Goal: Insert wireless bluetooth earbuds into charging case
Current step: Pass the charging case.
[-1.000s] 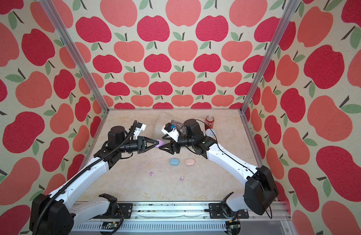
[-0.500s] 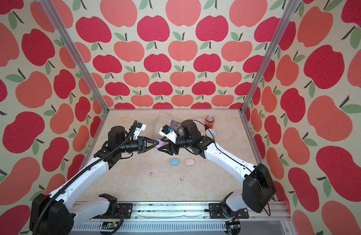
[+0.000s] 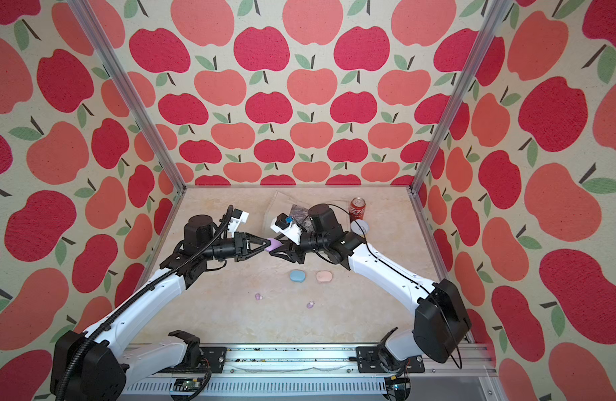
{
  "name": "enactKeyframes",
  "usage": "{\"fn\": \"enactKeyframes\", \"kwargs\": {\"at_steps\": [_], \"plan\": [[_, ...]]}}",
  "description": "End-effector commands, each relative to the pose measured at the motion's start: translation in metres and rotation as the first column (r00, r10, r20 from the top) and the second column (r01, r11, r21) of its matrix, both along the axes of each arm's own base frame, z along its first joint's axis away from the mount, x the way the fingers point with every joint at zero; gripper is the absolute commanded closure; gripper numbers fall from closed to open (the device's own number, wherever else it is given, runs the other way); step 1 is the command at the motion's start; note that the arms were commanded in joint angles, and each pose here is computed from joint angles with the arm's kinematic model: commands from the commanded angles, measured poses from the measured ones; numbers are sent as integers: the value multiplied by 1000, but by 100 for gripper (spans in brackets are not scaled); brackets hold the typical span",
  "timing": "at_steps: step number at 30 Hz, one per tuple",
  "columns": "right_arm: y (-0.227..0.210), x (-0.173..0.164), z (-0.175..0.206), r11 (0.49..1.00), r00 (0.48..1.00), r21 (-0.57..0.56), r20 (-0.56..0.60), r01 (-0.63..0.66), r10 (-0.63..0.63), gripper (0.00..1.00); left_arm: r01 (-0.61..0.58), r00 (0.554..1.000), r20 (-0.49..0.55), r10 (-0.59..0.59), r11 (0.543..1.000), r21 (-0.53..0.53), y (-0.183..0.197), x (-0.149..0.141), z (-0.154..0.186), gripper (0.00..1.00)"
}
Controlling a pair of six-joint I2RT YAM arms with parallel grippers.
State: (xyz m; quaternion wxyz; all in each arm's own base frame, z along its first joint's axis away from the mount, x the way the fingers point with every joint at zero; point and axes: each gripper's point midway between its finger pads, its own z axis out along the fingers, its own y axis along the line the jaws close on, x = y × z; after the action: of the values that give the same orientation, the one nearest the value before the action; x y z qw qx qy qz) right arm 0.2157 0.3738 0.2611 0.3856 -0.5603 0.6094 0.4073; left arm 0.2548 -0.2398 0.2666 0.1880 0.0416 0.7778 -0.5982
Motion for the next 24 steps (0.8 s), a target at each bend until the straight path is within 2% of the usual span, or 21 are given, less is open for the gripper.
{"fn": "enactKeyframes", "kwargs": {"at_steps": [1,2,5,8,10,12,13,17,21,24], "plan": [[-6,-7,21,1000,1000,9,-2,-12,12,75,-9,991,130,10,1000,-14,2,2,20,49],[-9,-8,21,1000,1000,3,-17,-13,13,77,-24,988,152,25,1000,-10,3,5,19,45],[-18,-14,26,1000,998,-3,-65,-24,24,78,-77,947,309,84,996,-35,12,3,38,38],[-27,-24,32,999,992,-7,-113,-53,52,79,-132,871,471,138,990,-47,22,0,52,37],[-32,-34,39,996,982,1,-165,-93,92,80,-111,767,634,97,994,-19,24,-14,59,37],[-36,-43,45,992,969,6,-212,-129,127,82,-65,656,754,13,997,39,22,-33,58,34],[-38,-47,49,990,964,7,-226,-144,142,84,-40,621,783,-26,997,64,22,-40,55,33],[-47,-60,55,985,953,-7,-252,-172,165,85,76,540,830,-143,990,121,7,-60,44,34],[-52,-69,59,982,944,-10,-275,-190,180,85,170,434,862,-260,964,205,-18,-80,33,33],[-52,-73,61,980,935,-9,-301,-199,187,85,194,411,868,-278,957,215,-29,-80,35,34]]}}
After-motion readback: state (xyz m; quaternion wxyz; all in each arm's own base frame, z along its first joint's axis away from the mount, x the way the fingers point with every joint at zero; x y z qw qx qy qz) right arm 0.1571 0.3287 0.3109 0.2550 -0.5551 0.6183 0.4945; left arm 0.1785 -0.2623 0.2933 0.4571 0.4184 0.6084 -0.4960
